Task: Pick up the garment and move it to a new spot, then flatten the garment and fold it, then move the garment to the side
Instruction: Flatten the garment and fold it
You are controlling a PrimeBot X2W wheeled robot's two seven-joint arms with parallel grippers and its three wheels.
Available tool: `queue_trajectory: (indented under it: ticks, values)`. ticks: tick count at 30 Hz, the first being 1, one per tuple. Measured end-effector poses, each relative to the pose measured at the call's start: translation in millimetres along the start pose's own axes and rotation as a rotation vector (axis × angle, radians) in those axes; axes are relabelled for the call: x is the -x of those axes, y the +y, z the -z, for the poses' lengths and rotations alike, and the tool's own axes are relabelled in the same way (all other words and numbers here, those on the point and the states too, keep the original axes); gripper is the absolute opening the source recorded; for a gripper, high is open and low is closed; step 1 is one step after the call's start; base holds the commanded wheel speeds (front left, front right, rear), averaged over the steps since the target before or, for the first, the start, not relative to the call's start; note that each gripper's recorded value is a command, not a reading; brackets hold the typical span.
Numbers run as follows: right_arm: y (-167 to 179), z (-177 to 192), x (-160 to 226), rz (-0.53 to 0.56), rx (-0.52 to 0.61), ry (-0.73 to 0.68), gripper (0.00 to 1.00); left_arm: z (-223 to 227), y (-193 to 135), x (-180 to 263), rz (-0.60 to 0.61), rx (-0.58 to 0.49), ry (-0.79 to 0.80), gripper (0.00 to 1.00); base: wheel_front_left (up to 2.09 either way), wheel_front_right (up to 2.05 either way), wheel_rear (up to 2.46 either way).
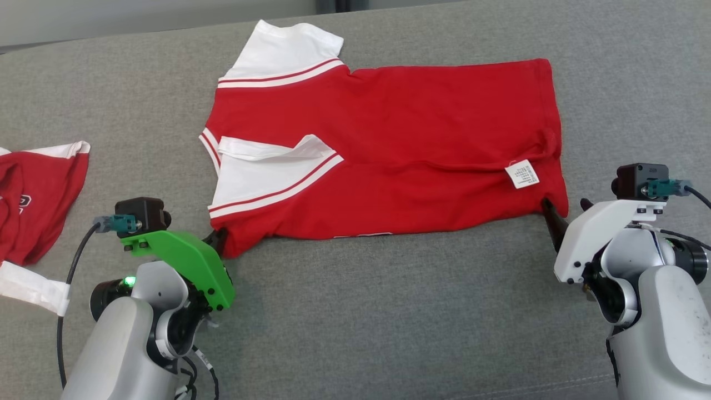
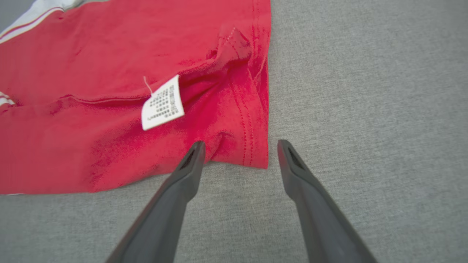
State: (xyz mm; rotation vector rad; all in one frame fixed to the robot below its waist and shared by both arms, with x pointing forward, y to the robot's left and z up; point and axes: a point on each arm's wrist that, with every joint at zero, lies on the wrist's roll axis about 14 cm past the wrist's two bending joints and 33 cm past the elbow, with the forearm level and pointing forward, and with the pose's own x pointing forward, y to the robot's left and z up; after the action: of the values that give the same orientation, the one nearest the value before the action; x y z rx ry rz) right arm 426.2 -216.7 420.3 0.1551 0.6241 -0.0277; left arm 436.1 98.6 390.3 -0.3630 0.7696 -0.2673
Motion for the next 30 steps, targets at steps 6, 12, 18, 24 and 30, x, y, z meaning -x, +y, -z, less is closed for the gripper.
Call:
queue_trajectory:
  ticks: [6, 12, 18, 24, 30]
  values:
    - [-9.8, 17.9, -13.1, 0.04, -0.004, 0.07, 1.0, -13.2, -3.4, 10.1, 0.013, -0.002, -0.064, 0.0, 0.0, 0.0, 0.0]
    - [-8.0, 29.1, -22.5, 0.029, -0.065, 0.116, 0.9, -16.0, -2.8, 20.1, 0.013, 0.005, -0.101, 0.0, 0.0, 0.0, 0.0]
    - [-4.4, 24.2, -27.1, 0.022, -0.073, 0.096, 0.0, -15.4, -6.0, 27.7, 0.021, 0.013, -0.126, 0.0, 0.0, 0.0, 0.0]
    - [4.7, 6.8, -22.1, -0.012, -0.075, 0.029, 0.0, -27.2, -16.4, 43.4, 0.051, 0.004, -0.198, 0.0, 0.0, 0.0, 0.0]
    - [-4.2, -7.7, 2.7, -0.028, -0.082, -0.037, 0.0, -33.7, -31.9, 75.2, 0.092, -0.031, -0.258, 0.0, 0.0, 0.0, 0.0]
